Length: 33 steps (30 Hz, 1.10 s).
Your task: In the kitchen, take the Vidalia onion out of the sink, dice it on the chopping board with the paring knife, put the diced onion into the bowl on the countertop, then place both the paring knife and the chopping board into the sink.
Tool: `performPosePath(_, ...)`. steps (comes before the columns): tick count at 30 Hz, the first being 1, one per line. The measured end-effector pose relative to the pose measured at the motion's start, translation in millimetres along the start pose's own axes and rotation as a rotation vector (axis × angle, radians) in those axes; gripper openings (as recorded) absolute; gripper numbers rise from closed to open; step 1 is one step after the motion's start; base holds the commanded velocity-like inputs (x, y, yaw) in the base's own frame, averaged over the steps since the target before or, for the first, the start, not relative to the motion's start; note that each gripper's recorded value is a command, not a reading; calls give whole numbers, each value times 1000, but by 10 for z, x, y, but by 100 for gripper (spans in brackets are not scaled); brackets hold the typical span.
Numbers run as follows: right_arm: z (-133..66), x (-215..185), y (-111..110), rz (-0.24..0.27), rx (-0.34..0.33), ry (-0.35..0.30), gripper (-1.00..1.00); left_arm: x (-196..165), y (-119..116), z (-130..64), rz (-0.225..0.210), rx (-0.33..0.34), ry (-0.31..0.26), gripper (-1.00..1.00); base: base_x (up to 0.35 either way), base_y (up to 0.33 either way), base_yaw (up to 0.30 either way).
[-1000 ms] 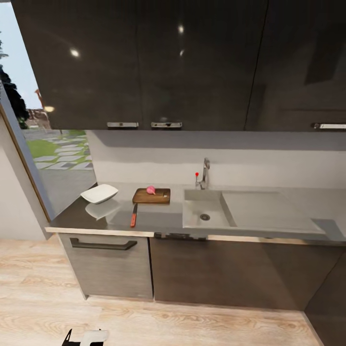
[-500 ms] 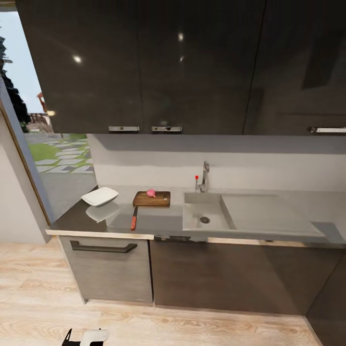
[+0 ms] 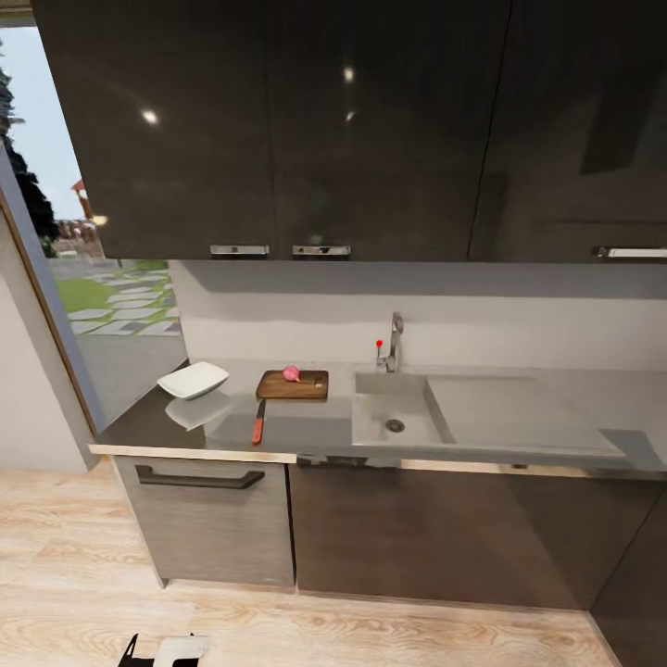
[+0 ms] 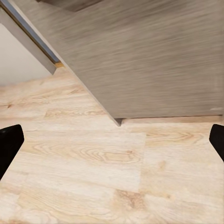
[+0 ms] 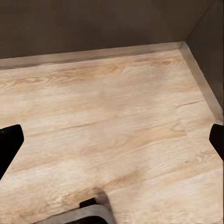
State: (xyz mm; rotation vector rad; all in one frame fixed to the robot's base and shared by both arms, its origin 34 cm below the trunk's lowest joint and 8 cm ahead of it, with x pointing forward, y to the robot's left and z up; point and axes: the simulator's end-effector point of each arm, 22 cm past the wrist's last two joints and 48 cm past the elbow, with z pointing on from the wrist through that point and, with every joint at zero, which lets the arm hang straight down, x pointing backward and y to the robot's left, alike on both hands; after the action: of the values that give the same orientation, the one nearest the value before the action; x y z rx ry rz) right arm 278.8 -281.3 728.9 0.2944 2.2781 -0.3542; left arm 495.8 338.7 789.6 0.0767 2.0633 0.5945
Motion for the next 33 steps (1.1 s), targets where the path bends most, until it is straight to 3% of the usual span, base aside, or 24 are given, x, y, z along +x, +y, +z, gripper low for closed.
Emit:
performPosePath(5,-127,427,-58,-39,1,93,100,-1,0,0,0,0,0,100,0,0,0)
performPosePath(6,-238,712,-109,-62,4,157,100,-2,-1,0,0,0,0,100,0,0,0)
performPosePath(8,-345,940,-141,-82,3,210,100,-1,0,1,0,0,0,100,0,0,0)
performPosePath(12,-453,1136,-160,-97,2,257,100,1,-2,-2,0,1,0,100,0,0,0)
performPosePath(33,-484,1205,-204,-108,4,273,100,15,-16,-14,-2,5,5,100,0,0,0)
